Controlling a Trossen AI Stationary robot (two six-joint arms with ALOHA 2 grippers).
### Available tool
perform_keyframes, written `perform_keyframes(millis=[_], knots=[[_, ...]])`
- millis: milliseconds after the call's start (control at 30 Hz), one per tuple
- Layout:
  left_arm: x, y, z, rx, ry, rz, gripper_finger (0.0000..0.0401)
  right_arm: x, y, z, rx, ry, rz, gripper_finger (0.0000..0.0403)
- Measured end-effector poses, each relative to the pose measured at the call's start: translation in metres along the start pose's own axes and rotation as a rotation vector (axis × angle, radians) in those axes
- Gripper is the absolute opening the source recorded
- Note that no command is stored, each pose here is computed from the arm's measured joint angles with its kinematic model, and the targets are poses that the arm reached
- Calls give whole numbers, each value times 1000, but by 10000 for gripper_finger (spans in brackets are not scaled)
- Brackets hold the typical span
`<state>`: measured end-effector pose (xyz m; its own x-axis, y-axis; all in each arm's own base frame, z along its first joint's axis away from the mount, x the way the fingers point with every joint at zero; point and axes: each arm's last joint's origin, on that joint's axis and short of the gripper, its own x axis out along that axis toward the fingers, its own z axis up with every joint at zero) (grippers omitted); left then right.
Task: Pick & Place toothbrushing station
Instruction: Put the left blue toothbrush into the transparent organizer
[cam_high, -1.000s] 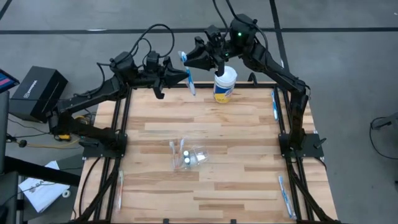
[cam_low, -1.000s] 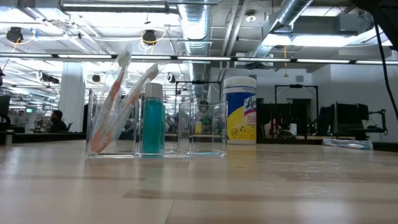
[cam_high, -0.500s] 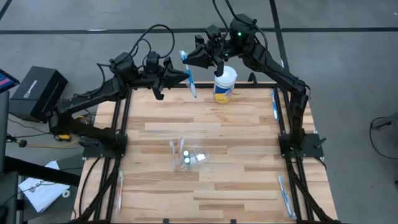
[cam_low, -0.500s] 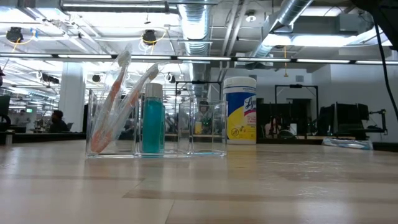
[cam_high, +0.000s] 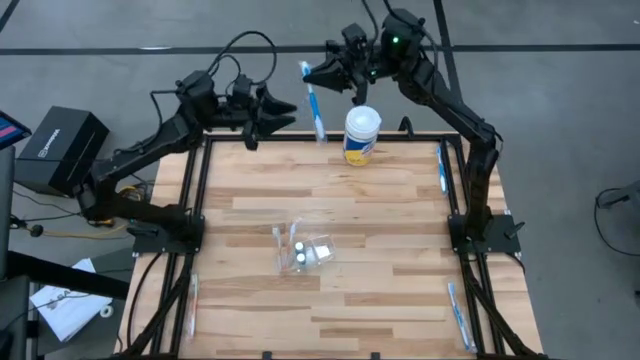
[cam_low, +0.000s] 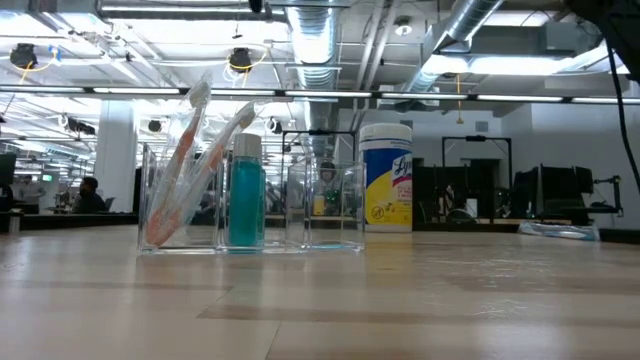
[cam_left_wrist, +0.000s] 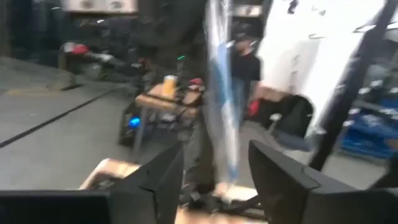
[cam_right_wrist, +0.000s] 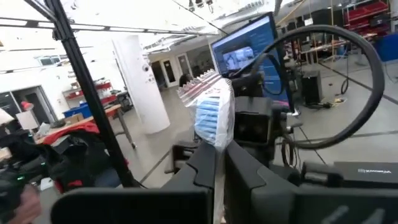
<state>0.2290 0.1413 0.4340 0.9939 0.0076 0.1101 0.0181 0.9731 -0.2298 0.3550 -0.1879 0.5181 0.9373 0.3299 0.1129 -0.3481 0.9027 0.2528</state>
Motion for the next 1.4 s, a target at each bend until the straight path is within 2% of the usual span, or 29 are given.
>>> perform_keyframes(millis=[100,200,333,433,567,800,933,1067,1300,1400], knots=[[-18,19,4,34,20,98,194,-14,-6,6,-10,-7,-23,4],[-36,41,4,8,63,202,198,-28,-2,17,-50,-33,-41,4],[-56,60,3,36,106,304,187,-48,10,29,-150,-26,-89,4],[-68,69,5,47,107,360,170,-60,24,26,-159,52,-185,4],[-78,74,9,56,91,399,149,-69,46,15,-158,195,-251,1],[-74,71,8,32,93,378,132,-61,76,-3,-104,250,-163,1],[-66,65,6,13,98,344,131,-66,82,-32,3,325,-157,1],[-61,61,4,11,103,321,130,-76,88,-71,111,310,-179,1],[-59,59,4,-26,100,306,130,-98,98,-149,204,-6,-327,1],[-57,57,3,-57,100,283,130,-99,98,-191,243,-117,-396,1]])
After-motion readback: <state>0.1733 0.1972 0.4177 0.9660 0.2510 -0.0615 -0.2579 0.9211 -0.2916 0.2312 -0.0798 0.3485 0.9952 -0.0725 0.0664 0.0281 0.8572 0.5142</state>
